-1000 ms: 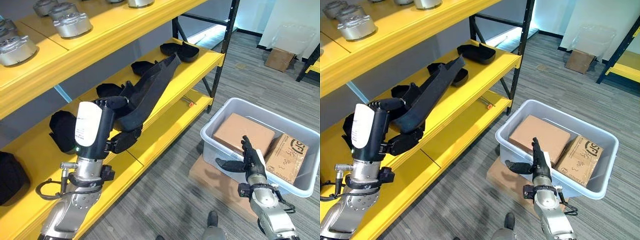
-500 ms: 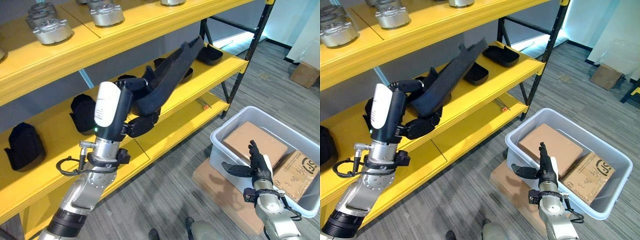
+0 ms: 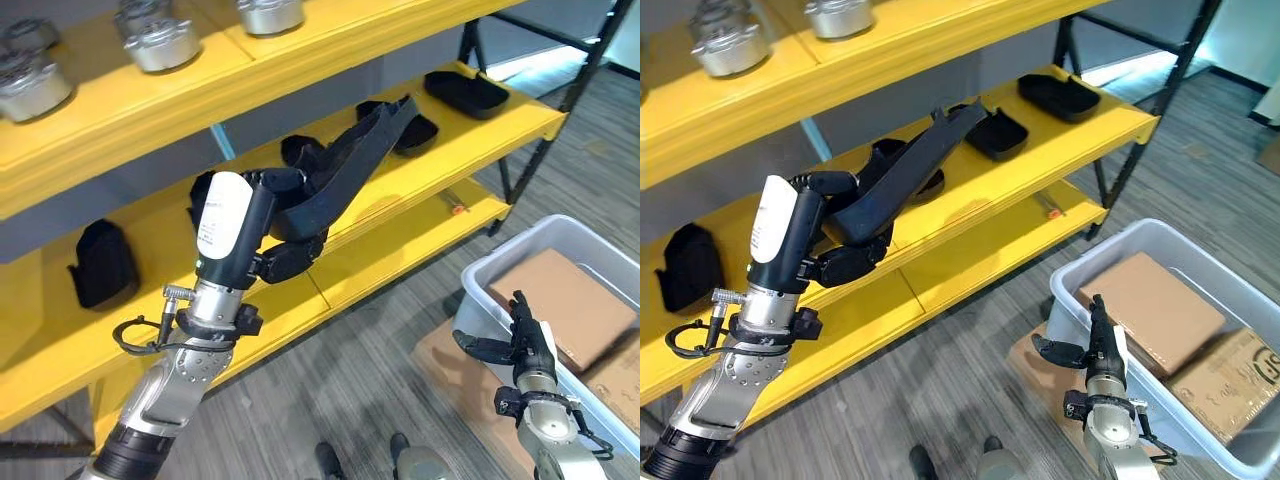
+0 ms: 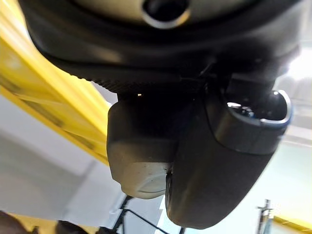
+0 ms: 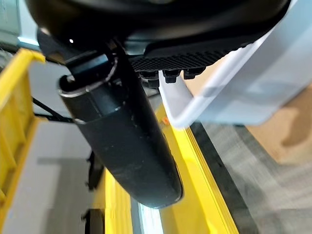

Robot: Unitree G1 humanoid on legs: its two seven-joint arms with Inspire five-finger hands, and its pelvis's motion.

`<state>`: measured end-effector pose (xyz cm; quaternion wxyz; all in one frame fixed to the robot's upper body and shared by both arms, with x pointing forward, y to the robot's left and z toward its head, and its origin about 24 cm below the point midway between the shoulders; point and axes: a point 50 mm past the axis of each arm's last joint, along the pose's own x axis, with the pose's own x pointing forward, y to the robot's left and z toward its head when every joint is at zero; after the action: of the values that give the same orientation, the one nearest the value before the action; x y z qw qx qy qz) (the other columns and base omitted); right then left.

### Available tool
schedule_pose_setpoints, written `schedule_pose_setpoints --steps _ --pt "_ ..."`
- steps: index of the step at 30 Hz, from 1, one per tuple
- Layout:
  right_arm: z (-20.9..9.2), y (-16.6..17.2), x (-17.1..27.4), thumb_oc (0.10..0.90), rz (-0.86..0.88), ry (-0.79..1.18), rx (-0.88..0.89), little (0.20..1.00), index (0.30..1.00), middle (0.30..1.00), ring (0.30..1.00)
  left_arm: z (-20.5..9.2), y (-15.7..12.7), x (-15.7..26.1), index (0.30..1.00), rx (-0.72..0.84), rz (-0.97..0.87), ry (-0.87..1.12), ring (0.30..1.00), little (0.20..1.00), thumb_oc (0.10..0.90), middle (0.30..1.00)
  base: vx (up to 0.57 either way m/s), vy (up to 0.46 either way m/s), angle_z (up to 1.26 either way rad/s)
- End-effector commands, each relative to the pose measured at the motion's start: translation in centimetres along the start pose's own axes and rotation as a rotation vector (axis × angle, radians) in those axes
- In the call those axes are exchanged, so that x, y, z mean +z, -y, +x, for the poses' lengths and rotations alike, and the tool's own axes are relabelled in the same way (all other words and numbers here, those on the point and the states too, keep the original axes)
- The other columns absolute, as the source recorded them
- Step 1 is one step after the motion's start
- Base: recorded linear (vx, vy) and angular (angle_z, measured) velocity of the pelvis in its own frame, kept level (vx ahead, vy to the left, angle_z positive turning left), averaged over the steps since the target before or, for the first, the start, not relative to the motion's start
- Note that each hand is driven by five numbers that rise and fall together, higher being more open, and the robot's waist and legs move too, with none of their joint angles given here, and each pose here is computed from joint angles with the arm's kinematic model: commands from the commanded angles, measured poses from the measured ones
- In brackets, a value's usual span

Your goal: Move parts from the plastic box to the shelf.

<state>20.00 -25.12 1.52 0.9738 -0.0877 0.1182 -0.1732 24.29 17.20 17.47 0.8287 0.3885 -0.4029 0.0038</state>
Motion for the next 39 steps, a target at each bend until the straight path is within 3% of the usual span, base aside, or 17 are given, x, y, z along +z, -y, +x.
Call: schedule_pose_setpoints --steps 1,12,16,26,39 --pt "0.9 0.6 5.7 0.900 0.070 0.301 -0.023 1.000 1.000 1.000 1.000 3.6 -4.3 2.8 0.300 0.300 0.042 0.212 0.300 0.300 0.400 0.300 -0.01 0.250 -0.08" --pt "2.0 2.9 6.5 0.900 0.032 0.347 -0.088 1.000 1.000 1.000 1.000 3.9 -4.3 1.7 0.300 0.384 0.076 0.141 0.300 0.300 0.400 0.300 0.11 0.467 0.11" --pt "1.9 2.9 6.5 0.900 -0.054 0.369 -0.103 1.000 1.000 1.000 1.000 4.2 -4.8 1.7 0.300 0.398 0.093 0.128 0.300 0.300 0.400 0.300 0.16 0.217 0.47" --pt "1.7 0.8 5.9 0.900 -0.015 0.306 -0.036 1.000 1.000 1.000 1.000 3.6 -6.0 1.6 0.300 0.417 0.226 0.148 0.300 0.300 0.400 0.300 0.10 0.030 0.12" --pt "1.6 0.3 5.9 0.900 -0.035 0.270 0.057 1.000 1.000 1.000 1.000 0.7 -6.4 0.6 0.300 0.428 0.278 0.076 0.300 0.300 0.400 0.300 0.01 -0.036 0.04"
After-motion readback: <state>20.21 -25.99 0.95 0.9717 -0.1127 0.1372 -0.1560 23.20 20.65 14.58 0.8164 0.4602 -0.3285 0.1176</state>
